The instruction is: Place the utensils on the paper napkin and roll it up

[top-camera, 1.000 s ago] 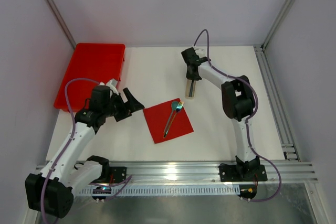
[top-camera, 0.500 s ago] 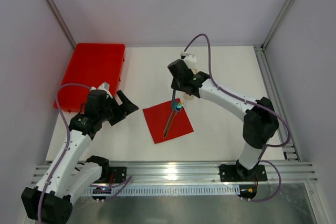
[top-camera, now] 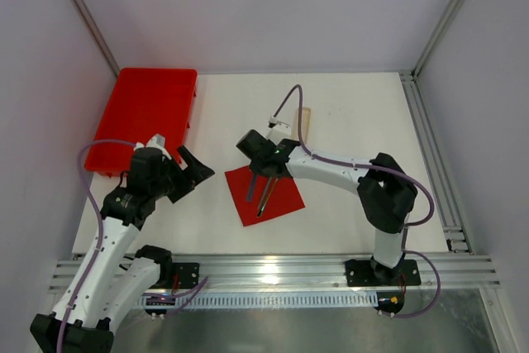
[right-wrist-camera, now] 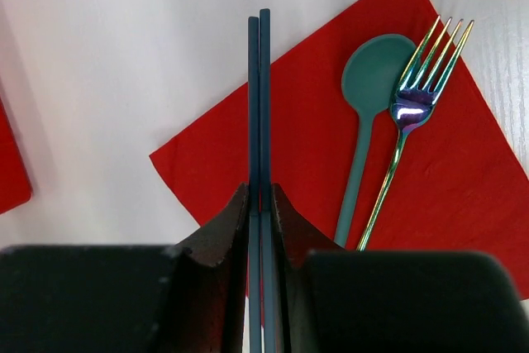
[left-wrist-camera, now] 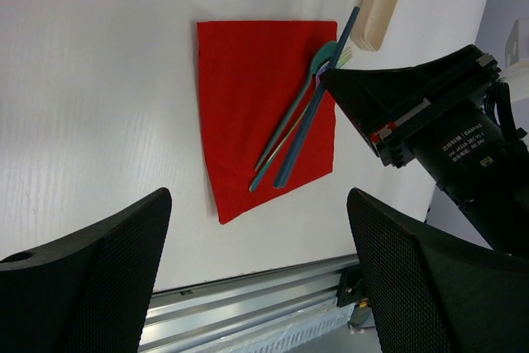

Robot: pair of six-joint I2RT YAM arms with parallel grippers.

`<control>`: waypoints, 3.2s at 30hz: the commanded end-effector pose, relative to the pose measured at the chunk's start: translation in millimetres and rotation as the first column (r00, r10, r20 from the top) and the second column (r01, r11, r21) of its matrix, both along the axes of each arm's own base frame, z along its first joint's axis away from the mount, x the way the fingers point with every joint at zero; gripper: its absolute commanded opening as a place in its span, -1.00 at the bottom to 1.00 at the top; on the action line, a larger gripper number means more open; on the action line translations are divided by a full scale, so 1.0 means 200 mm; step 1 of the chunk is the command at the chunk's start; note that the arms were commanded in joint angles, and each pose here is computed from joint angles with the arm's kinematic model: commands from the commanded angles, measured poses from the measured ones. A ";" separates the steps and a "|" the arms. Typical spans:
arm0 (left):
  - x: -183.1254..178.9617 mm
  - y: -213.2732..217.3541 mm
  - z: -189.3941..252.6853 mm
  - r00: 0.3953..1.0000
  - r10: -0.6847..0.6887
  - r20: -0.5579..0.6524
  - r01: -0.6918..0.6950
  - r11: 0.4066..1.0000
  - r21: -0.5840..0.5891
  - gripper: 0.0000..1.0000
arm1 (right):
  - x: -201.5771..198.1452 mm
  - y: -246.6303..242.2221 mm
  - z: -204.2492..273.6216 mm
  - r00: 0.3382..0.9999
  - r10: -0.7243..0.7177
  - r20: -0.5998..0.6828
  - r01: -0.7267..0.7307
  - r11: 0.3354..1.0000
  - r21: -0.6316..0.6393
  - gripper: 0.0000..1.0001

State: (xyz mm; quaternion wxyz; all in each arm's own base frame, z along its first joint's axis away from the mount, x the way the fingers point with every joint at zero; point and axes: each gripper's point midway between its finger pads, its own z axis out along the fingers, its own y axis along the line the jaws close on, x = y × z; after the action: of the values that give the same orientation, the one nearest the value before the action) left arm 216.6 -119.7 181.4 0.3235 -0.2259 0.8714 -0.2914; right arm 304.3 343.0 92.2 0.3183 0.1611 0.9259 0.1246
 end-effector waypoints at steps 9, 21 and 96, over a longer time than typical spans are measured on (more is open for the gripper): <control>-0.02 -0.02 0.01 1.000 -0.014 -0.001 0.014 1.000 -0.017 0.76 | 0.04 -0.03 -0.14 0.990 -0.144 -0.003 0.143 0.989 -0.034 -0.93; -0.02 -0.03 0.00 1.000 -0.025 -0.010 0.025 0.999 -0.022 0.76 | 0.06 -0.05 -0.20 0.987 -0.158 -0.005 0.157 0.983 -0.091 -0.93; -0.21 -0.39 -0.54 0.945 -0.066 -0.320 0.009 0.984 -0.175 0.44 | 0.21 -0.34 0.11 0.855 0.284 0.435 -0.264 0.959 -0.107 -0.05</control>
State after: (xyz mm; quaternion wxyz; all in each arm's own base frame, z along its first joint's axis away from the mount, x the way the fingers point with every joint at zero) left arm 155.2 -188.1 63.5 0.1223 -0.2493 0.9102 -0.3072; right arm 334.8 235.2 69.1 0.4553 0.0102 0.8861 0.0865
